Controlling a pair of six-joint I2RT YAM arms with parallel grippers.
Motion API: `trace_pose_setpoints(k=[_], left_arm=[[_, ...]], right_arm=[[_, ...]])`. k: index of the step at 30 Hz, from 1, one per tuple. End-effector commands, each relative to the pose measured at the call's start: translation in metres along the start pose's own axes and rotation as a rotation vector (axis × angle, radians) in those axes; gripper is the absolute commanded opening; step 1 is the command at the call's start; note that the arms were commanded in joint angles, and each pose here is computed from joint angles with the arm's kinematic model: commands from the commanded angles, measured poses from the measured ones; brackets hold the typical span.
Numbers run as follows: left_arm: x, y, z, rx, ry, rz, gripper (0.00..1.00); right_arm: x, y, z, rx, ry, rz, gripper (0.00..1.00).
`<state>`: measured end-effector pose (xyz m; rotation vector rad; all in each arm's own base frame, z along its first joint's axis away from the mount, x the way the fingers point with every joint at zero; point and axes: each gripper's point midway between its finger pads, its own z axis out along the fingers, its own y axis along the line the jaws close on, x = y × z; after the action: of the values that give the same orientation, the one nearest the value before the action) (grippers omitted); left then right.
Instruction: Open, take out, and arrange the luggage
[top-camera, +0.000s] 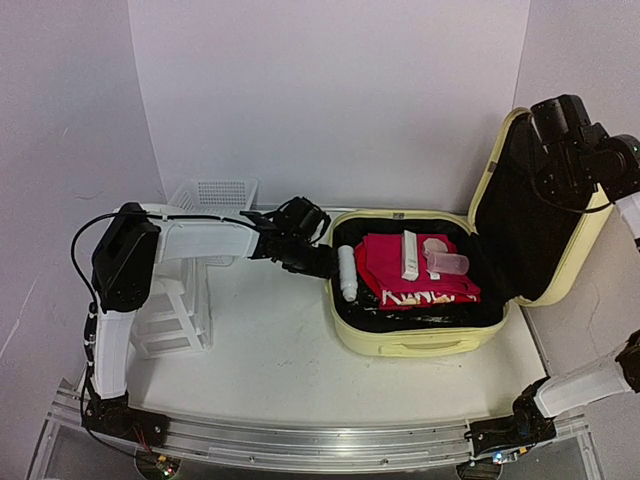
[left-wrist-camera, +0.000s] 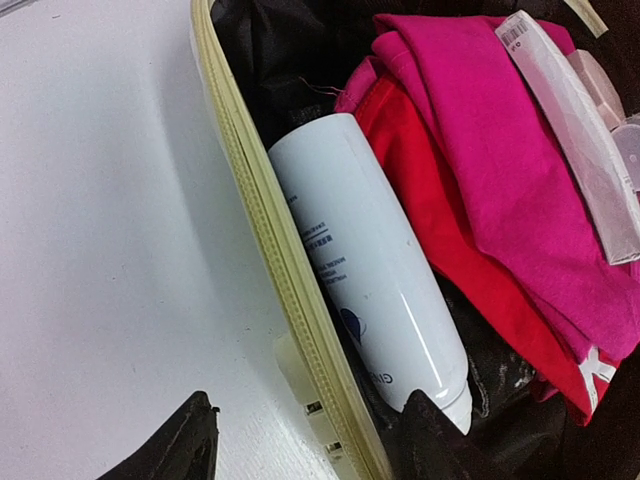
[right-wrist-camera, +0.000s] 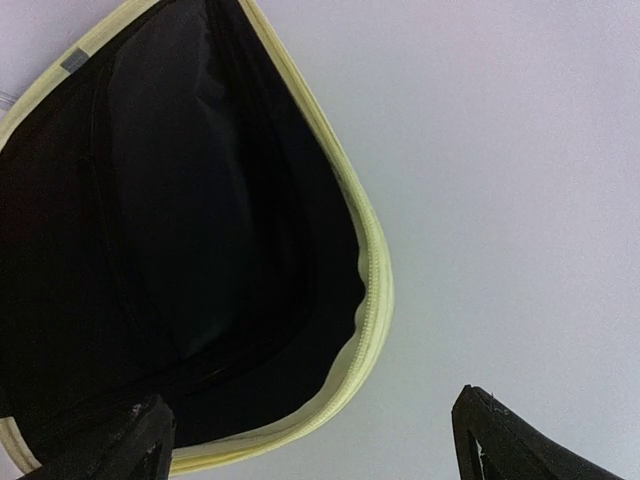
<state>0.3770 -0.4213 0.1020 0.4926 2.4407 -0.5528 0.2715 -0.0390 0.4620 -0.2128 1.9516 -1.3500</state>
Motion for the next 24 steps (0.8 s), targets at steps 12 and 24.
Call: trace_pose_setpoints(k=[12, 24], left_arm=[[0.015, 0.013, -0.045, 0.027, 0.128, 0.082, 0.82], [-0.071, -0.033, -0.217, 0.315, -0.222, 0.181, 0.99]], right_arm=[[-0.014, 0.174, -0.088, -1.105, 0.004, 0.424, 0.98], [0.028, 0.334, -0.116, -1.453, 0.336, 0.364, 0.98]])
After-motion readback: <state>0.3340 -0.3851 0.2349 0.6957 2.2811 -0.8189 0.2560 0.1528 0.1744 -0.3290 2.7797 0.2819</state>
